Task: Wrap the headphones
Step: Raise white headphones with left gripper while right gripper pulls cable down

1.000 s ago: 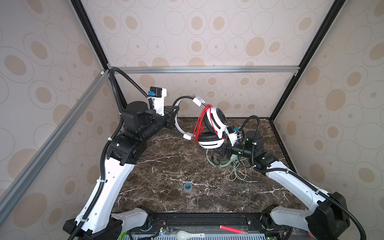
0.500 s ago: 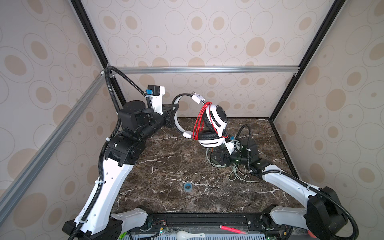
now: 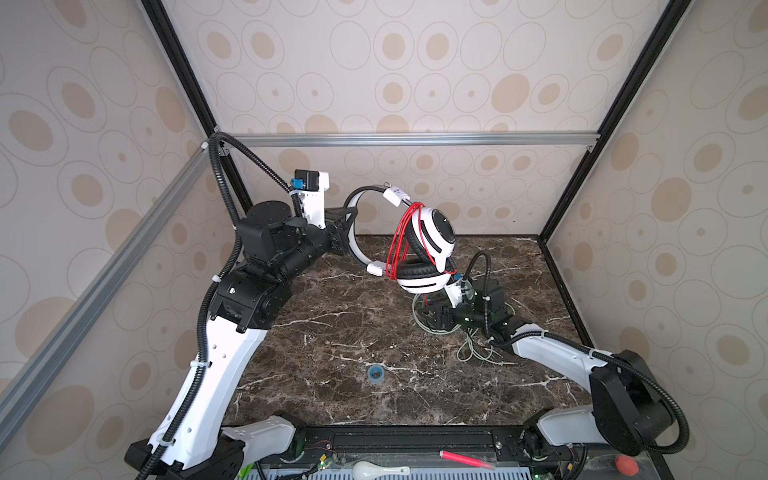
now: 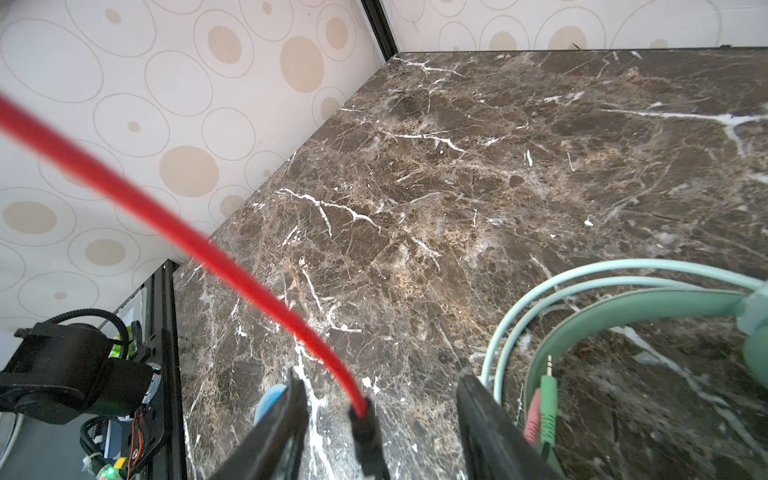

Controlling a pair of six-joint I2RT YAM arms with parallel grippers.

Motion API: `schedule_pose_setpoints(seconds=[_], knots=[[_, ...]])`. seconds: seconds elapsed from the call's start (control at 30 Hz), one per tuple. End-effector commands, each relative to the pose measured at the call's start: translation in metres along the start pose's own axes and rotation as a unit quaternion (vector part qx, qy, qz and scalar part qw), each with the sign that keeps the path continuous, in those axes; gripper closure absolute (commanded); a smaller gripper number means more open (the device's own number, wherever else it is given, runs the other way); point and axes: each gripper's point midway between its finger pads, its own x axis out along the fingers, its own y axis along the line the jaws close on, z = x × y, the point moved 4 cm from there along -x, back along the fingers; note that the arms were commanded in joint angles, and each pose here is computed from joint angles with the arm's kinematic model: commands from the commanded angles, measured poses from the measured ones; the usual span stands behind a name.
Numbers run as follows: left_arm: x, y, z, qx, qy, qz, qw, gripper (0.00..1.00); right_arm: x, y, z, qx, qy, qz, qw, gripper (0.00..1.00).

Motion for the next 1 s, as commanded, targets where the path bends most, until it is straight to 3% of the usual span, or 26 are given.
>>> schedule_pose_setpoints(seconds=[0.0,0.5,0.97], knots=[[-0.019,-0.014,0.033,-0.018,-0.070,-0.028,0.997,1.00,0.004,0.000,0.008,0.002,-0.018,0.007,1.000,0.42],[-0.015,-0.012,0.031,-0.021,-0.070,-0.026,0.997,1.00,0.027,-0.010,0.000,0.032,-0.021,0.033,0.999,0.57],[-0.009,-0.010,0.031,-0.032,-0.079,-0.027,0.996,1.00,0.028,-0.013,-0.007,0.039,-0.012,0.030,0.999,0.85]])
